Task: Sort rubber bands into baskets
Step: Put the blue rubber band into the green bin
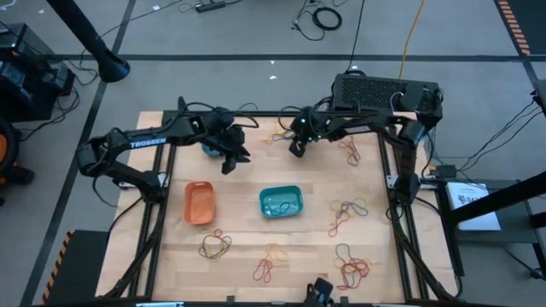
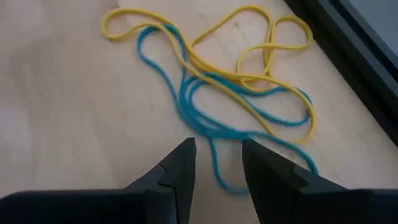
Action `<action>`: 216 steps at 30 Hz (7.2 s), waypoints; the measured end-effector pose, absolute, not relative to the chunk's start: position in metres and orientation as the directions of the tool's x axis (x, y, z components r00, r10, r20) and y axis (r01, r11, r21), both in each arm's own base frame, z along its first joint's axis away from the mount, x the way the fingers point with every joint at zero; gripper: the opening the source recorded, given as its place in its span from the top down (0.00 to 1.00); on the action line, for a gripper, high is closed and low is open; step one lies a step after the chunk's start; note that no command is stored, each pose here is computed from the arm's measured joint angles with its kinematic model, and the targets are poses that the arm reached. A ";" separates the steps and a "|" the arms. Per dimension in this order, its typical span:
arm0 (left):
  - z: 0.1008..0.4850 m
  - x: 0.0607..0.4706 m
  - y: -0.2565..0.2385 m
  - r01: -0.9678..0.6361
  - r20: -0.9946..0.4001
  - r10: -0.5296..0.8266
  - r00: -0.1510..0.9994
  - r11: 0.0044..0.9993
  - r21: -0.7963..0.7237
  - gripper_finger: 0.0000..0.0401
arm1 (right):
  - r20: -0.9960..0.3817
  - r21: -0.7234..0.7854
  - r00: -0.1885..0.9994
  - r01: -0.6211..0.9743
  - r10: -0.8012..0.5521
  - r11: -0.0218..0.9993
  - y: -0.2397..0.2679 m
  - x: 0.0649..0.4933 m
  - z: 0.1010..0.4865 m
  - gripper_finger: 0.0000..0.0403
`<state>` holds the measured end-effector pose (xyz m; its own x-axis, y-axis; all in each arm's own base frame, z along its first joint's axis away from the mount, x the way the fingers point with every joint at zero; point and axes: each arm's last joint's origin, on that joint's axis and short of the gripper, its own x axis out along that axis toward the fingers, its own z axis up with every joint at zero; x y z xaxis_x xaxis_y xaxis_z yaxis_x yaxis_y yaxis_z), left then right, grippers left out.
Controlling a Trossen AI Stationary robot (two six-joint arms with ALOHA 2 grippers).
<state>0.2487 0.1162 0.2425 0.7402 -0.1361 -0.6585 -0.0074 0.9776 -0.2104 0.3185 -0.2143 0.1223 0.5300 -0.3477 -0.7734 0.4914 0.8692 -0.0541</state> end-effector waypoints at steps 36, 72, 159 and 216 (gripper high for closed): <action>0.244 0.271 0.085 0.114 -0.582 -0.189 0.791 0.980 -0.164 0.70 | -0.752 0.080 0.639 0.331 -0.161 0.940 -0.156 0.324 0.215 1.00; 0.182 0.309 0.105 -0.036 -0.439 0.092 0.894 0.990 0.135 0.90 | -0.621 0.159 0.783 0.092 0.028 0.983 -0.113 0.345 0.237 1.00; 0.205 0.357 -0.037 -0.051 -0.746 0.015 0.666 0.998 -0.026 0.66 | -0.138 0.263 0.990 0.032 0.005 0.964 0.004 0.171 0.225 0.60; 0.148 0.269 -0.147 -0.013 -0.980 -0.070 0.186 0.997 -0.074 0.65 | 0.006 0.191 0.987 -0.159 0.161 0.969 0.036 0.194 0.226 0.60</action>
<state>0.2685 -0.1473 0.1476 0.1862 -0.0702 -0.9800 -0.0127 0.9972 -0.0739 0.1943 0.0358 0.2256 0.9870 0.1607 0.0063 -0.1589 0.9686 0.1914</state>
